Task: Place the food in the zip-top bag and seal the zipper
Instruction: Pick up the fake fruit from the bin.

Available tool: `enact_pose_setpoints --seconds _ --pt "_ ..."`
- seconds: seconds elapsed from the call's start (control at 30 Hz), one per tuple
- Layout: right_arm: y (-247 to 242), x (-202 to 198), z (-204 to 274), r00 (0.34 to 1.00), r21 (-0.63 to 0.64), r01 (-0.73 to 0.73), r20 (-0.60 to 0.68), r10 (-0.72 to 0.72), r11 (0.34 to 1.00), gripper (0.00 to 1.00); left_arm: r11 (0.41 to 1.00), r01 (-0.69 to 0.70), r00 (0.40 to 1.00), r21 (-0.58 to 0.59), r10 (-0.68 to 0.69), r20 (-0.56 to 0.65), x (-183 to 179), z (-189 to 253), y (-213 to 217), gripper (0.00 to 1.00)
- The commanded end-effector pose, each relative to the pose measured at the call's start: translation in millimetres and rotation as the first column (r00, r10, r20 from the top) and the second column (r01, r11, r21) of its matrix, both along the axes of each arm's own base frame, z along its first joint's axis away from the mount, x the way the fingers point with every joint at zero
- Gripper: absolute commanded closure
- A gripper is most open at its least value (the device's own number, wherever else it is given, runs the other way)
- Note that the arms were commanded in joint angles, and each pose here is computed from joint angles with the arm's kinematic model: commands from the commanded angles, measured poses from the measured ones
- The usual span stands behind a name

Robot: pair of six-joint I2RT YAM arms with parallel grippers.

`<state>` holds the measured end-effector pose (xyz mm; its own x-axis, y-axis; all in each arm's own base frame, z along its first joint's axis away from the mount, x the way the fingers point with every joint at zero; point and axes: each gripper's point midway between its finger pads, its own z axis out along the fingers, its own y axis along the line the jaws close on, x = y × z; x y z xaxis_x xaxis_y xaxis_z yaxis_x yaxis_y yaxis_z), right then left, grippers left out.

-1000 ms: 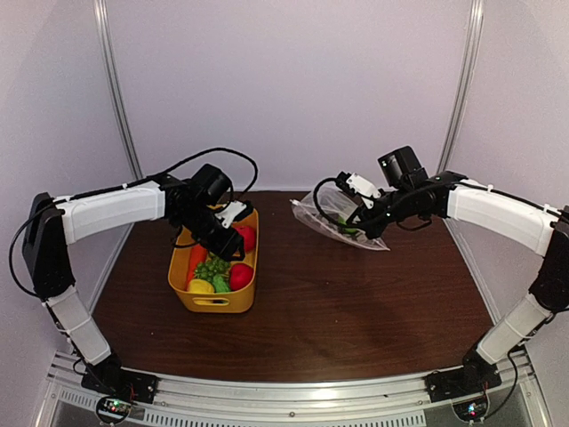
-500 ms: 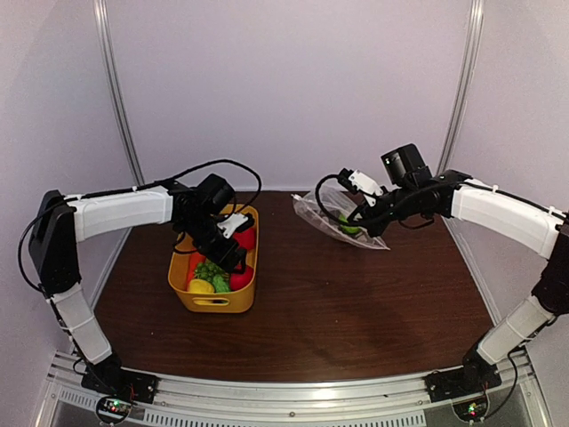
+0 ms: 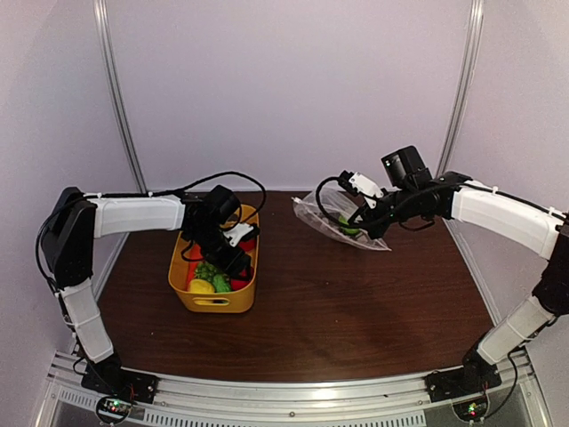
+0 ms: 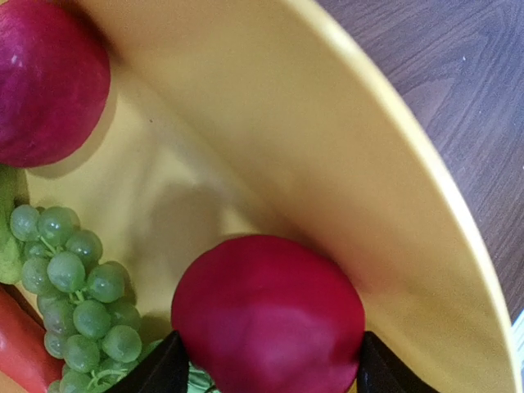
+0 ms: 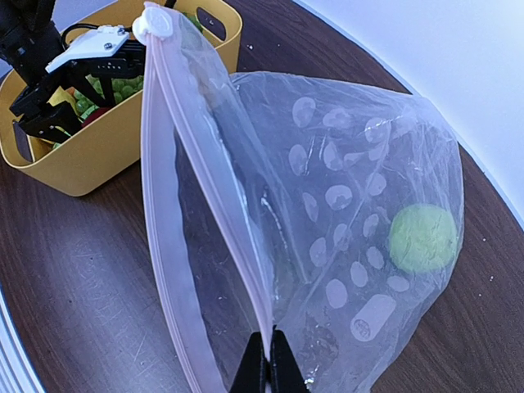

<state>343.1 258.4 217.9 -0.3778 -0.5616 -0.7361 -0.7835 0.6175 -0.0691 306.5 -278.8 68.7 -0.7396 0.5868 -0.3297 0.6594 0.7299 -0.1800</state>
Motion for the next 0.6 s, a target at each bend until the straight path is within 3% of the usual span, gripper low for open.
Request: enact_pose_setpoints --seconds 0.0,0.13,0.37,0.57 --pt "-3.8 -0.9 1.5 1.0 0.006 0.015 0.012 -0.015 1.0 1.0 1.0 -0.018 1.0 -0.014 0.018 0.013 9.4 -1.0 -3.3 0.38" --pt "-5.0 0.1 3.9 1.0 0.006 0.021 0.021 -0.021 1.0 1.0 0.999 -0.038 0.998 0.0 0.038 0.052 10.2 19.5 5.1 0.51" --pt "-13.2 9.9 11.0 0.997 -0.029 0.069 0.048 -0.068 0.997 1.0 0.991 -0.121 0.97 0.05 0.107 0.22 23.1 80.1 31.8 0.52" --pt "-16.7 24.9 52.2 0.994 -0.098 0.065 0.099 -0.056 0.993 1.0 0.984 -0.142 0.923 -0.105 0.17 0.344 36.4 153.4 22.2 0.53"
